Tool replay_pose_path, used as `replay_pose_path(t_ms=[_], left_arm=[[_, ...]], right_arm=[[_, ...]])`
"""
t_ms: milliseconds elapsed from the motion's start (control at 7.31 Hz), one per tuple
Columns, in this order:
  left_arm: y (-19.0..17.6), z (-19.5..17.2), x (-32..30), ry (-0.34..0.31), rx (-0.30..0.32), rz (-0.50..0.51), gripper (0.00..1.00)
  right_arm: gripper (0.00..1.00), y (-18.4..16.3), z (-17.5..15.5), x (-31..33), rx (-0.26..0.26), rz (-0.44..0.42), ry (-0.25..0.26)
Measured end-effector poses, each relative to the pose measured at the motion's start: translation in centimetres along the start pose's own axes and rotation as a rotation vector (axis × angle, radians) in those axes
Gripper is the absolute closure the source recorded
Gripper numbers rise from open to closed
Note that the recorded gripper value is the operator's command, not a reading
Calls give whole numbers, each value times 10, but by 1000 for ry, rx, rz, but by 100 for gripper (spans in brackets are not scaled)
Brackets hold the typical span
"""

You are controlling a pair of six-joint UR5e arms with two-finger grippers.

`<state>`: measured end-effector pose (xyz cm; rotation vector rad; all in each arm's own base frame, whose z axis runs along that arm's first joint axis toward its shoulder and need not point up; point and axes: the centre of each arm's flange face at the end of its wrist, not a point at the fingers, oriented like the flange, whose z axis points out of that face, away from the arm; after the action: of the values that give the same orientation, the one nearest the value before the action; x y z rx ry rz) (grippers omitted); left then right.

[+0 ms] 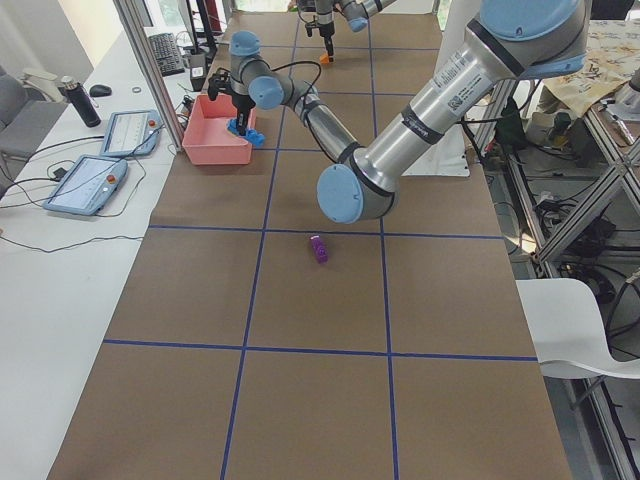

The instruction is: Put all blocks into box

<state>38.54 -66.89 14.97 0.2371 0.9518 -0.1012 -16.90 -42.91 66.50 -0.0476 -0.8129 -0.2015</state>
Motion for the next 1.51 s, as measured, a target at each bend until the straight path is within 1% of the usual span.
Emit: replay_pose_path(t_ms=[137,274,411,547,684,821,958,1095,1232,1368,1505], left_arm=[[-27,18,27,19,32,-41,100],[-43,37,52,36,78,-76,100],[-49,53,73,35,122,-91,79],[-48,67,85,30,153,-91,8],[-44,82,92,22,180,-84,0],[-40,92,97,18,198,-74,0],[-38,92,100,22,192,-50,0],[-38,80,100,12,146,-10,0],[-36,62,92,-33,78,51,0],[-23,46,72,-95,12,142,0],[-1,36,39,-147,-46,244,0]], right_arm=[[100,-3,-4,-4,6,-2,-8],[100,-13,-13,-9,15,6,-21],[100,-36,-30,-24,23,23,-30],[100,-69,-56,-48,30,46,-31],[100,-113,-92,-83,41,69,-29],[100,-158,-133,-129,51,84,-26],[100,-201,-173,-179,63,106,-25],[100,-240,-203,-230,78,152,-34],[100,-272,-220,-280,92,203,-51],[100,-304,-224,-328,119,249,-75],[100,-332,-215,-368,166,308,-92]])
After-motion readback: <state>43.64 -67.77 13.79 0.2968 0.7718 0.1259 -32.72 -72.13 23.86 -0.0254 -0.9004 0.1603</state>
